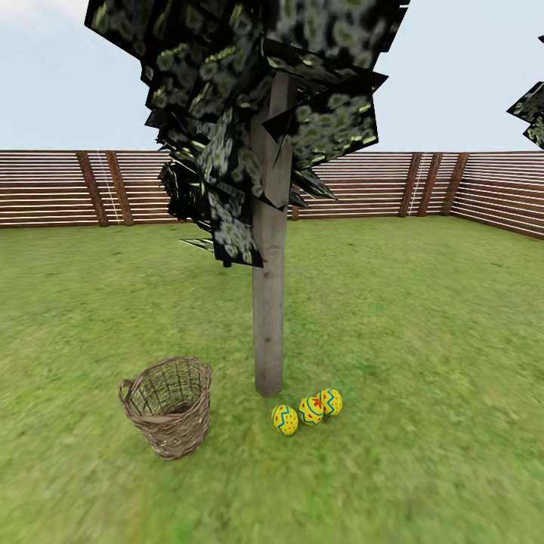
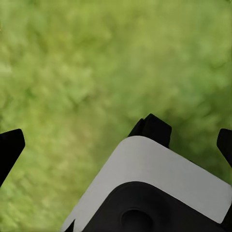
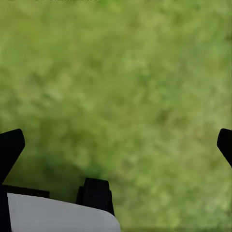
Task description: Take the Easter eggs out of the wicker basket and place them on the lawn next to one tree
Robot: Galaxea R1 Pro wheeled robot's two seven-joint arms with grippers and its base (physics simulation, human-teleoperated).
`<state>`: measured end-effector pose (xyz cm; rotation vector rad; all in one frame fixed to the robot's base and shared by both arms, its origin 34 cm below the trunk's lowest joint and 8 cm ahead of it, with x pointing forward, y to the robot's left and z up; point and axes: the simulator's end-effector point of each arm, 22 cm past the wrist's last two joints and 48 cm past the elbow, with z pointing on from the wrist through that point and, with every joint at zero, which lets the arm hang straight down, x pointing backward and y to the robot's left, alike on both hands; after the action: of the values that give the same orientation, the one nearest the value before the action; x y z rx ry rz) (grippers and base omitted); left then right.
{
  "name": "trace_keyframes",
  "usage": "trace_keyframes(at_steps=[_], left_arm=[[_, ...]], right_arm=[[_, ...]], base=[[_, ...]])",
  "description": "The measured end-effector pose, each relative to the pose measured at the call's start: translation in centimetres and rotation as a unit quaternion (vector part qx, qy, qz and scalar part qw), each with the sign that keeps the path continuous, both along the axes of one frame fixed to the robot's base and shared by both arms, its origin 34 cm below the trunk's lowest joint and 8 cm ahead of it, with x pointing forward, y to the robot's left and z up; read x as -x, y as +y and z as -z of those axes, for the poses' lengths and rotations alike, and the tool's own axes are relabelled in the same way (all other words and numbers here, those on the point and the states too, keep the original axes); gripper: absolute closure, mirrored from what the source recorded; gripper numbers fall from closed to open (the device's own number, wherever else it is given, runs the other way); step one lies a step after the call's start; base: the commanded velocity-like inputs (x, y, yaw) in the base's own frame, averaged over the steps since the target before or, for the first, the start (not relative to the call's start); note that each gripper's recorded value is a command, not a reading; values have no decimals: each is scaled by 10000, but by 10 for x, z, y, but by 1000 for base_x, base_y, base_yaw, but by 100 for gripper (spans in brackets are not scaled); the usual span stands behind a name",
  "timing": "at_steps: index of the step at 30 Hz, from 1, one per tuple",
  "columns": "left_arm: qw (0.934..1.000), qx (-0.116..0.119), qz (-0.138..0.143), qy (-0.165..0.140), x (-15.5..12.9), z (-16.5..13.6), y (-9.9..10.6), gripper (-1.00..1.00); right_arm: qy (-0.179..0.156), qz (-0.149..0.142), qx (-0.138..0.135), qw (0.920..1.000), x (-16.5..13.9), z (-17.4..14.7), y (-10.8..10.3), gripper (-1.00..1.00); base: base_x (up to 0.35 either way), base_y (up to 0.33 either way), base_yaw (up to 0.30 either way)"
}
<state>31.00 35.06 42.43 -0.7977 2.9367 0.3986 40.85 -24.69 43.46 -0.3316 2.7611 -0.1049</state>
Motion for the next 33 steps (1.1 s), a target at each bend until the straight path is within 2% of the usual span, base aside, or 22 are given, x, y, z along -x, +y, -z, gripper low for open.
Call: trace_keyframes(at_steps=[18, 24, 33], left_arm=[[10000, -1, 0, -1, 0, 0, 0, -100], [10000, -2, 0, 0, 0, 0, 0, -100], [10000, -2, -1, 58, 4, 2, 0, -100]], right_arm=[[7, 6, -7, 10000, 0, 0, 0, -100], [81, -4, -64, 9999, 10, 3, 7, -100], [133, 3, -41, 9999, 13, 6, 3, -100]], base=[[0, 0, 0], [0, 0, 0], [0, 0, 0]])
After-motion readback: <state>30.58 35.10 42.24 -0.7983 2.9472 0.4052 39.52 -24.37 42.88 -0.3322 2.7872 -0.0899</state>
